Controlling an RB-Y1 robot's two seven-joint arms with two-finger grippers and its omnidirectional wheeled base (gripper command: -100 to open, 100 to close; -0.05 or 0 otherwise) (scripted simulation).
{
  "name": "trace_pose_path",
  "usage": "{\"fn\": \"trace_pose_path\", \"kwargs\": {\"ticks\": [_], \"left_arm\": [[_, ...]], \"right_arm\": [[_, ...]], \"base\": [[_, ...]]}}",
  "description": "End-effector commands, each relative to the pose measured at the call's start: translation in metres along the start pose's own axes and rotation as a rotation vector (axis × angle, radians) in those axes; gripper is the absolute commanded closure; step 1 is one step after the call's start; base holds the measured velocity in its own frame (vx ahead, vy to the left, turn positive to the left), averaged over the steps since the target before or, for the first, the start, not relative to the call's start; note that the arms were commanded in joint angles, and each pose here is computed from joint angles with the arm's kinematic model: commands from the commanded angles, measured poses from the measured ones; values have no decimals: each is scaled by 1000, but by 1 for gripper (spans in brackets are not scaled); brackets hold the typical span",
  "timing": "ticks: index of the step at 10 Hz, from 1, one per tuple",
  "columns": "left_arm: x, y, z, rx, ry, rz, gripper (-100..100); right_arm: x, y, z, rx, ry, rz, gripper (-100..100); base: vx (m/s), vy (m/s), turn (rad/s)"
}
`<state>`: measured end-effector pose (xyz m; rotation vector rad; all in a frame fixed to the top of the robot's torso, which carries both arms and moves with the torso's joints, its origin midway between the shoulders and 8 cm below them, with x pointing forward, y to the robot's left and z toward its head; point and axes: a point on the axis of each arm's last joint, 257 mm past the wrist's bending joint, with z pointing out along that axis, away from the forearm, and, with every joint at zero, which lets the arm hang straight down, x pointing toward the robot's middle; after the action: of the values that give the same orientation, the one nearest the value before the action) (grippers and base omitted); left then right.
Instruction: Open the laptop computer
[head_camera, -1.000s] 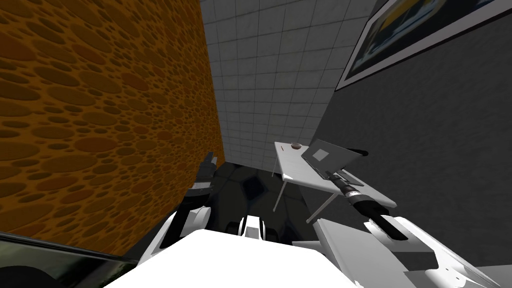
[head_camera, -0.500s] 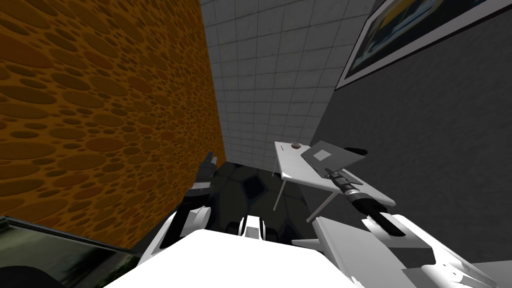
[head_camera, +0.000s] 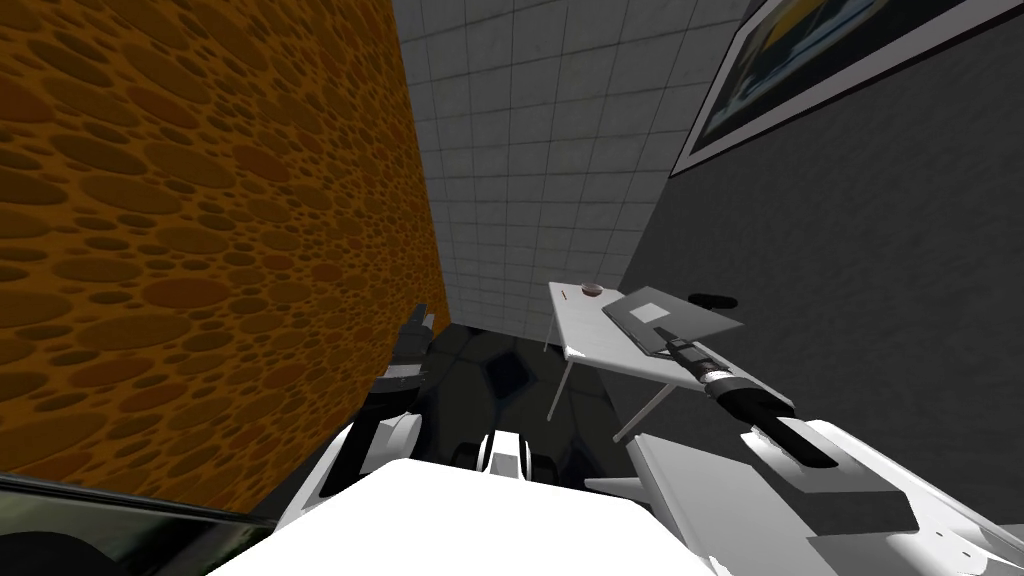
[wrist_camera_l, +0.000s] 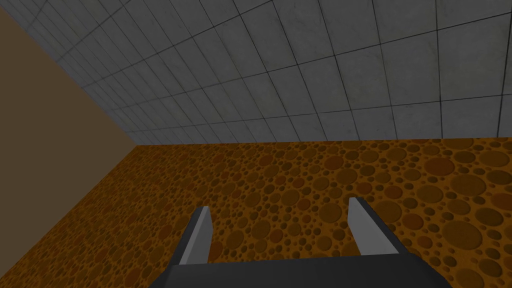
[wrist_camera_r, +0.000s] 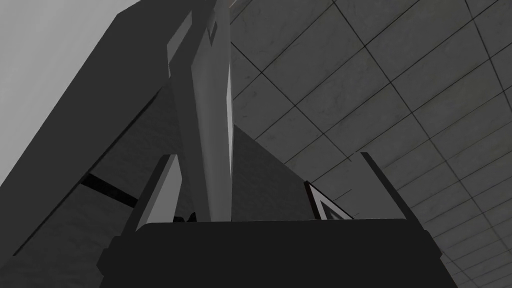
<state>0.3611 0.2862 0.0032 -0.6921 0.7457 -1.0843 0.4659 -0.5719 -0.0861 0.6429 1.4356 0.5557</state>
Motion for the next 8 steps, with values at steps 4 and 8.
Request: {"fn": "trace_pose_path", "kwargs": {"ticks": [4,8], "left_arm": [[0,0,0,0,0,0,0],[0,0,0,0,0,0,0]], "right_arm": [[-6,7,2,3,8,2,0],[-4,5,1,7,10,4,0]], "base": [[4,7,-7],[0,0,0]]}}
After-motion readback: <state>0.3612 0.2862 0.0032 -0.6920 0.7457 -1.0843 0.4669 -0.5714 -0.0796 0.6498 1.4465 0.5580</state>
